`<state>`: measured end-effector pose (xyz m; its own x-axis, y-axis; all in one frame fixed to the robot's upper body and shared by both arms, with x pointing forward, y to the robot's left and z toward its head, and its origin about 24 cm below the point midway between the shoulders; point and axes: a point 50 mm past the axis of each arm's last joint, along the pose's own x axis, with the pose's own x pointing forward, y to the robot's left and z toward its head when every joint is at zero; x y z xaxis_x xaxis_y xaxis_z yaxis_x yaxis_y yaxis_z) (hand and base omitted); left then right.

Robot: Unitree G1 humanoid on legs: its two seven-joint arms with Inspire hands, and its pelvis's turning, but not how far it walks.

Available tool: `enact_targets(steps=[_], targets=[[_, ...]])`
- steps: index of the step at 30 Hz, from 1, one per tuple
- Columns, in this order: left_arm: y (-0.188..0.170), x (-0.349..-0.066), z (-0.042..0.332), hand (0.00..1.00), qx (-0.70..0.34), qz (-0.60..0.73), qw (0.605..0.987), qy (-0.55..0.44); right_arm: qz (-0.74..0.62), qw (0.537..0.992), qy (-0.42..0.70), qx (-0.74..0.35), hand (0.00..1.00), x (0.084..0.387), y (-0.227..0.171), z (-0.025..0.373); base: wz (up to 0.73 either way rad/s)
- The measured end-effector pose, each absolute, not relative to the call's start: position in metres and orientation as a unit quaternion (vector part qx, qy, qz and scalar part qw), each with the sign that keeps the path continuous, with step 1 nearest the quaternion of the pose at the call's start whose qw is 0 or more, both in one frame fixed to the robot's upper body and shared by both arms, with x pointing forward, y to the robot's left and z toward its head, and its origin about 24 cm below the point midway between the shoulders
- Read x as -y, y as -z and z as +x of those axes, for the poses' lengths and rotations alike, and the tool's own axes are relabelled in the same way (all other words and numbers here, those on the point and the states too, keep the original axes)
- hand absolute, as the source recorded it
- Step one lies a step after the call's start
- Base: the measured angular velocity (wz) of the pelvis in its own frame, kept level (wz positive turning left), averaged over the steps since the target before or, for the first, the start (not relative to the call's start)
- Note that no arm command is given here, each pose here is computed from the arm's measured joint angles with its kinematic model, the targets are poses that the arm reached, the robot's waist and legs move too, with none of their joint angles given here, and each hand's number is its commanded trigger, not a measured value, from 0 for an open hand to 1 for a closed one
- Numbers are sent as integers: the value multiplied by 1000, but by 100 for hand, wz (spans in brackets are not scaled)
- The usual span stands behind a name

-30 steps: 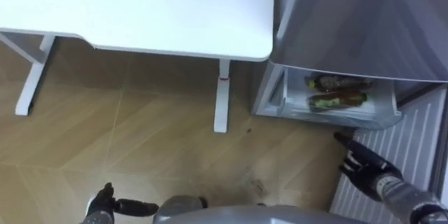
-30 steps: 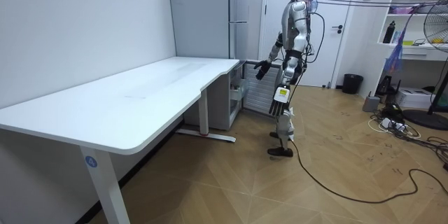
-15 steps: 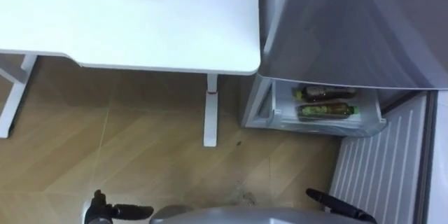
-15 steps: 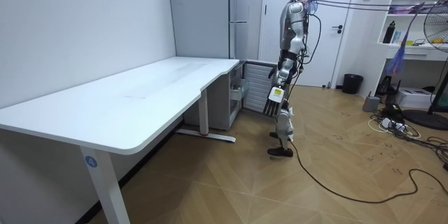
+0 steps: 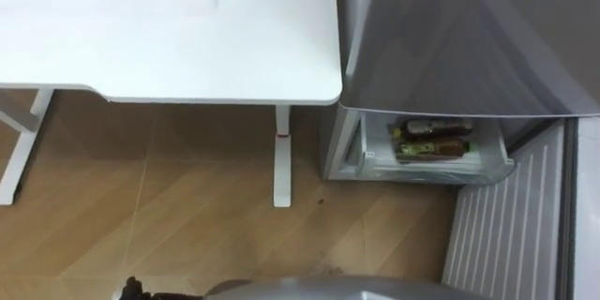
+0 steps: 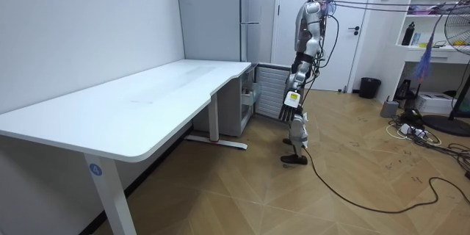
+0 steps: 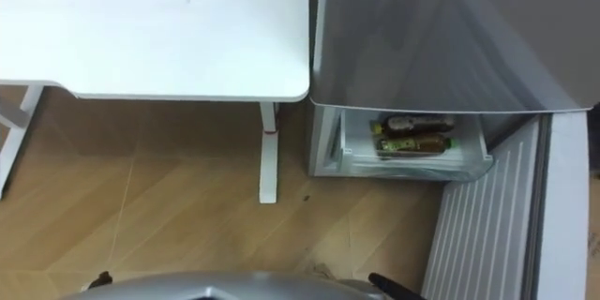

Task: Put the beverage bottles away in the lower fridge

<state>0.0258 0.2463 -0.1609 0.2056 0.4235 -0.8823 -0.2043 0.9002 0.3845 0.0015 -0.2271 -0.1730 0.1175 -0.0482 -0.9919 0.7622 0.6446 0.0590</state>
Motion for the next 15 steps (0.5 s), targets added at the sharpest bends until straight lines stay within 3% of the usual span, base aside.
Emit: enact_targets(steps=[15], targets=[[162,-241,36,0,-597,113,776,-168,246,702,287,-604,0,234,172,10,-4]])
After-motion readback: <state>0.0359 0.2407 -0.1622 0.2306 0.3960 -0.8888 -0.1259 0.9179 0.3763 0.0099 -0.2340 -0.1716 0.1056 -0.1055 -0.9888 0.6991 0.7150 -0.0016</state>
